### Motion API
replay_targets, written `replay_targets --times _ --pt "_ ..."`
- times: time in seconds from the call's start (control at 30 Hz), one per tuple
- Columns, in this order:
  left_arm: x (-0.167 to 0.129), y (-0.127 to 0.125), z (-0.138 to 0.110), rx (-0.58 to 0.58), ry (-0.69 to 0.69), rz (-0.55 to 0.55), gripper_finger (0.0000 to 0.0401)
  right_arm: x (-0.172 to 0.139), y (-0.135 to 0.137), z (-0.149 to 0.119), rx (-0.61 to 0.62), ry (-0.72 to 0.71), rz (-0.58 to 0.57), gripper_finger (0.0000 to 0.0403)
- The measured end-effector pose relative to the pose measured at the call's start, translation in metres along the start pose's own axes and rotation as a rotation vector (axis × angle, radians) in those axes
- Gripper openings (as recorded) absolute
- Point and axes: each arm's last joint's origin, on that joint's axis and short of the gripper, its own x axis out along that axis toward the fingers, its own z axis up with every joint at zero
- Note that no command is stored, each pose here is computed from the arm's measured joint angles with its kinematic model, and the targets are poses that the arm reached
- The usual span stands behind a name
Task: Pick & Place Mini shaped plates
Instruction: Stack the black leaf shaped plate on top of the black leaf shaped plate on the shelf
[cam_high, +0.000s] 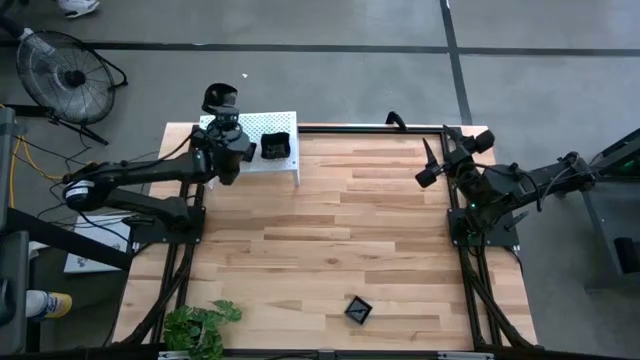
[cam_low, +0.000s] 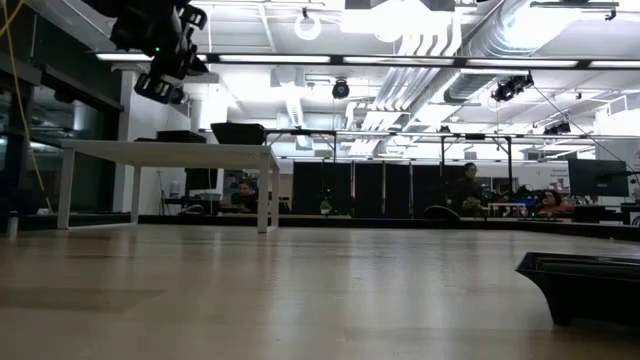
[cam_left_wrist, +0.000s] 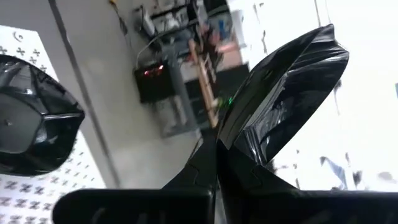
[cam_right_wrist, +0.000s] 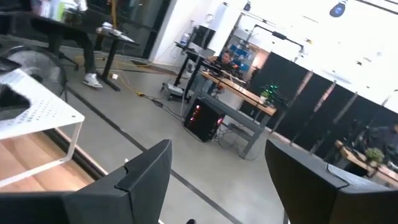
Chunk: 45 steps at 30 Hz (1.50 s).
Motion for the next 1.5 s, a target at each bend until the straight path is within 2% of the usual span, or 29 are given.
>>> replay_targets --times 0.2,0.37,0.47,0.6,0.63,0.7,0.77,0.83,1.0,1.07,1.17,1.33,1.5 --pt "0.002 -0.008 0.002 -0.104 -0.133 -0.016 0.0000 0.000 -0.007 0.008 0.113 0.019 -0.078 0.0255" --pt "0.015 -0.009 0.005 -0.134 -0.197 -0.007 0.0000 0.000 -0.014 0.014 0.067 0.060 -0.146 0.0255" --pt "0.020 -0.007 0.003 -0.132 -0.188 -0.003 0.0000 -0.001 -0.018 0.017 0.065 0.069 -0.156 0.0255" --pt "0.022 -0.006 0.000 -0.140 -0.160 -0.002 0.0000 -0.001 -0.024 0.022 0.187 0.060 -0.161 0.0255" --pt "0.022 -0.006 0.000 -0.106 -0.148 0.001 0.0000 -0.001 -0.025 0.023 0.219 0.057 -0.162 0.0255" --pt "0.022 -0.007 0.000 0.050 -0.103 0.010 0.0000 -0.001 -0.026 0.024 0.248 0.055 -0.163 0.0255" --pt "0.028 -0.009 0.004 0.201 -0.051 0.013 0.0000 -0.001 -0.026 0.024 0.243 0.056 -0.163 0.0255" --pt "0.038 -0.014 0.013 0.300 0.024 -0.003 0.0000 -0.001 -0.026 0.024 0.239 0.056 -0.162 0.0255" --pt "0.069 -0.023 0.029 0.537 0.316 -0.136 0.0000 -0.001 -0.025 0.025 0.259 0.053 -0.162 0.0255" --pt "0.079 -0.028 0.034 0.606 0.459 -0.223 0.0000 -0.001 -0.024 0.026 0.260 0.041 -0.150 0.0255" --pt "0.089 -0.028 0.040 0.692 0.611 -0.285 0.0000 0.000 -0.016 0.029 0.249 -0.020 -0.096 0.0255" --pt "0.086 -0.032 0.039 0.815 0.665 -0.395 0.0000 0.017 0.018 0.031 0.258 -0.139 0.002 0.0255" --pt "0.079 -0.035 0.037 0.869 0.694 -0.467 0.0000 0.058 0.051 0.044 0.267 -0.206 0.073 0.0255"
